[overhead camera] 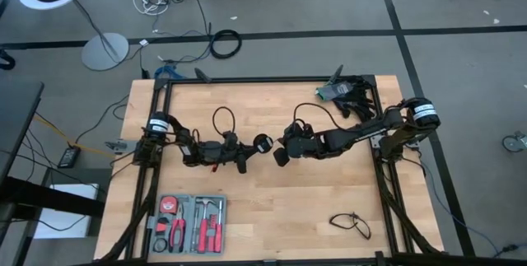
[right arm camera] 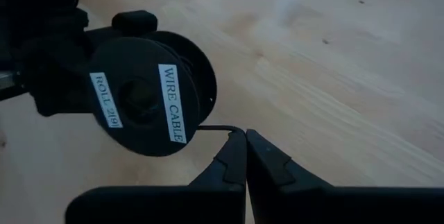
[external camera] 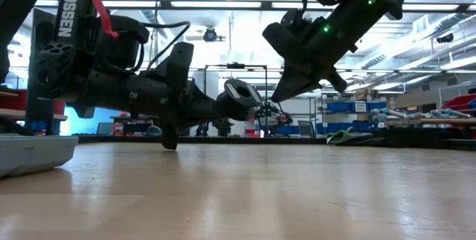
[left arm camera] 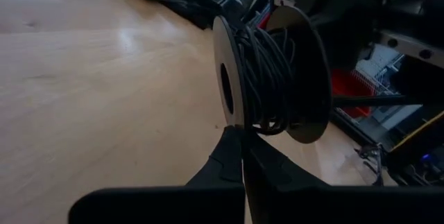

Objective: Coil cords
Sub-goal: Coil the black wire onto the spool, then uncoil the black wire from the spool

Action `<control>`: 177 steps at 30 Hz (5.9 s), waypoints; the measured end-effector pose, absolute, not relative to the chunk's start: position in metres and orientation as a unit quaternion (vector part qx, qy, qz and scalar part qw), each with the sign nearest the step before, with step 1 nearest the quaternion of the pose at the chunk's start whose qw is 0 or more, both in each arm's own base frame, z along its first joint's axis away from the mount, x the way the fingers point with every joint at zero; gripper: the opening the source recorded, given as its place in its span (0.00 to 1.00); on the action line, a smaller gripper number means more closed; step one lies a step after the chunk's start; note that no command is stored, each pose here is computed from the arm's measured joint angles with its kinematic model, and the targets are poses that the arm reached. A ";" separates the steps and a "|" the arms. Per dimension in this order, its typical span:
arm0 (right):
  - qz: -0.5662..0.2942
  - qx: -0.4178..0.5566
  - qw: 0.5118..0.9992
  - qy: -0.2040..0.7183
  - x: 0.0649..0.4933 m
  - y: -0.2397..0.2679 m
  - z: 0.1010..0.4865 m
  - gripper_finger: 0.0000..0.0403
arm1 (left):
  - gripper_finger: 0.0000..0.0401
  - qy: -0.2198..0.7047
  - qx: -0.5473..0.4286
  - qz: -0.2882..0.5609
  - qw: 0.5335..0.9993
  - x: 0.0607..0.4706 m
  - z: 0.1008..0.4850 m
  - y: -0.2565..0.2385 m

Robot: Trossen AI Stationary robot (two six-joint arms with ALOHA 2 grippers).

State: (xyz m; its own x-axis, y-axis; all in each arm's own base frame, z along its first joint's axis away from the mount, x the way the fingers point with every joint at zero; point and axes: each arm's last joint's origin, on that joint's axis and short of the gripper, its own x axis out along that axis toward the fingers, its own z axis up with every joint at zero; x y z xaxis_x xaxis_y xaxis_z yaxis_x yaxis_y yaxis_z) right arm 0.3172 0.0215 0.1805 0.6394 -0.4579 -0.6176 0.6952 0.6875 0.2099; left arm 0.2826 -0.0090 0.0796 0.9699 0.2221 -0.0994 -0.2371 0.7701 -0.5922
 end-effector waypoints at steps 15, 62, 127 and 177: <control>-0.307 0.232 0.878 0.284 0.315 0.033 0.179 0.00 | 0.00 0.018 -0.324 0.110 0.939 0.283 0.079 -0.010; -0.310 0.290 0.834 0.351 0.304 0.037 0.168 0.00 | 0.19 0.111 -0.355 0.060 0.926 0.282 0.067 -0.001; -0.402 0.109 0.848 0.329 0.212 0.118 0.160 0.22 | 0.19 0.204 -0.064 0.121 0.969 0.292 0.191 0.048; -0.131 0.114 0.932 0.319 0.232 0.104 0.119 0.04 | 0.19 0.273 -0.031 0.065 0.959 0.250 0.170 -0.026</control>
State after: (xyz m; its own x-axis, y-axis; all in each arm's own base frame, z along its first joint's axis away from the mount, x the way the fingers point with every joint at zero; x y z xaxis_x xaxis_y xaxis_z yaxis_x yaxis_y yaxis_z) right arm 0.2324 0.1042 0.1189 0.7615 -0.1717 -0.6250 0.3174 0.9395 0.1286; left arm 0.2503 -0.0256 0.1699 0.8424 0.1087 -0.5278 -0.1422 0.9896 -0.0231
